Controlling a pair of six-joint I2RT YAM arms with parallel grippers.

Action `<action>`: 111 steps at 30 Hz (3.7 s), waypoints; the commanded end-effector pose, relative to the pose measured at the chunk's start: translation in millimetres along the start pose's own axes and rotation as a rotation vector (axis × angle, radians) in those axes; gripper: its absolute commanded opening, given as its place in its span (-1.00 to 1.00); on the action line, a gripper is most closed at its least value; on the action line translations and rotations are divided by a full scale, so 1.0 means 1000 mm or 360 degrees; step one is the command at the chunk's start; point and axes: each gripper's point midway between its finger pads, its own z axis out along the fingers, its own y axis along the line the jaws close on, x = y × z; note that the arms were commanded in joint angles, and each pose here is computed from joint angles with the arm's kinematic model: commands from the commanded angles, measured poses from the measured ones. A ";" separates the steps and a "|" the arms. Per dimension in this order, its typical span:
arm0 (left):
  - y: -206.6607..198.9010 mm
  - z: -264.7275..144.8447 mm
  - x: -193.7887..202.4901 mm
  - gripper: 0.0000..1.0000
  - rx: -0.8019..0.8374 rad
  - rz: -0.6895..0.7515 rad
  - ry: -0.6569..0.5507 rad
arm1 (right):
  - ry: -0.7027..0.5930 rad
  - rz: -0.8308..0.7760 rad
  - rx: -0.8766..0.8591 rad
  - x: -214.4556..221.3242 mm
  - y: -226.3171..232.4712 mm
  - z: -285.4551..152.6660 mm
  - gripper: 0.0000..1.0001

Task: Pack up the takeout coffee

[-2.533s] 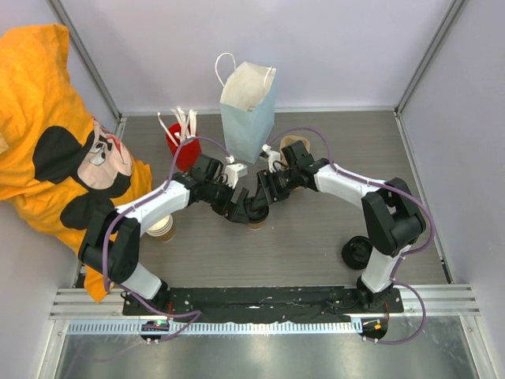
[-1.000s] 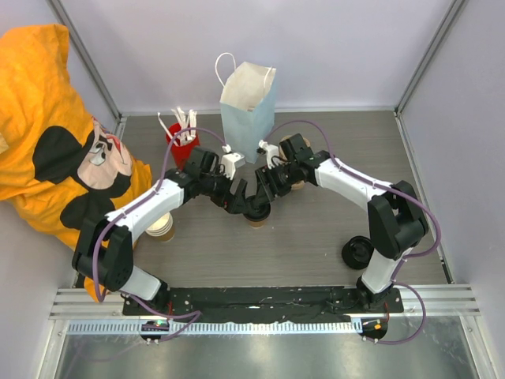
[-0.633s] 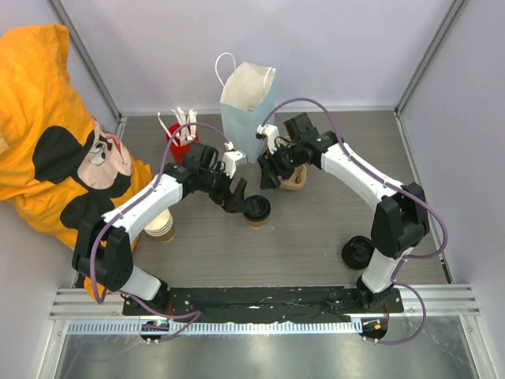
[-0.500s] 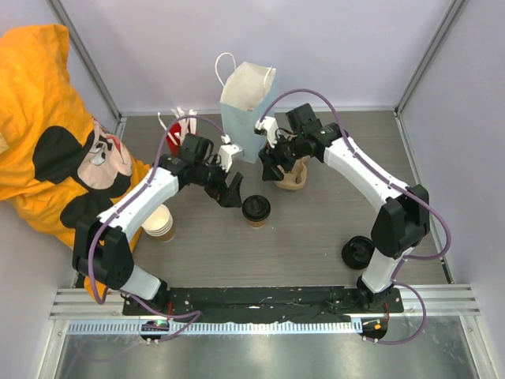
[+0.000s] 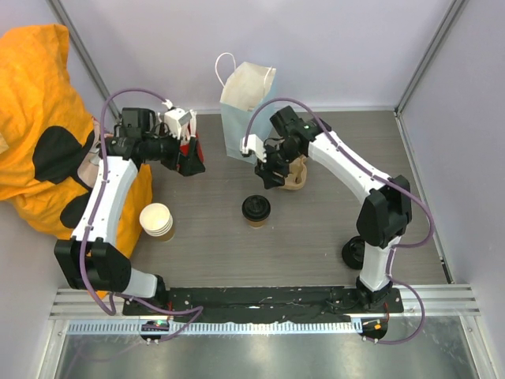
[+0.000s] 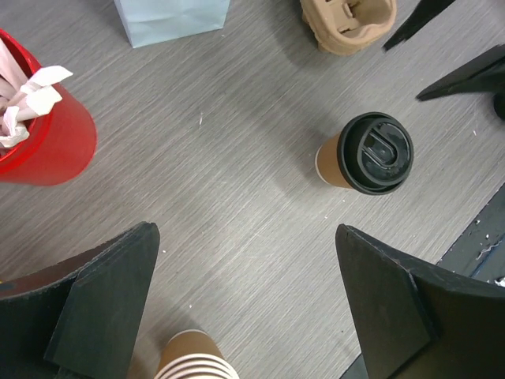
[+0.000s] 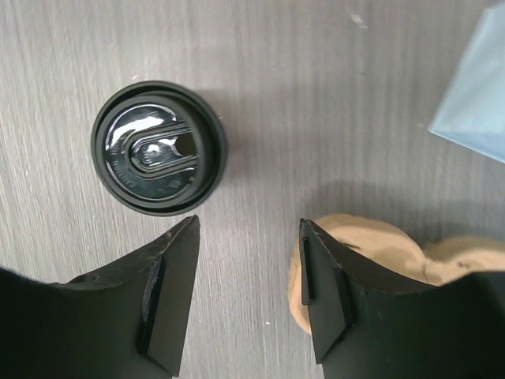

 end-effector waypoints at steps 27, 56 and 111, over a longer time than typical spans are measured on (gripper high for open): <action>0.024 -0.055 -0.006 0.99 -0.0154 -0.0109 -0.0250 | 0.0143 -0.0459 -0.0188 -0.016 0.028 0.052 -0.15; 0.030 -0.058 -0.001 0.99 -0.0140 -0.0183 -0.0310 | 0.0365 -0.0432 -0.0249 0.012 0.037 0.074 -0.74; 0.002 -0.004 -0.175 0.99 -0.0335 0.0317 -0.0456 | -0.0007 0.0662 0.0816 0.020 -0.046 -0.187 -0.98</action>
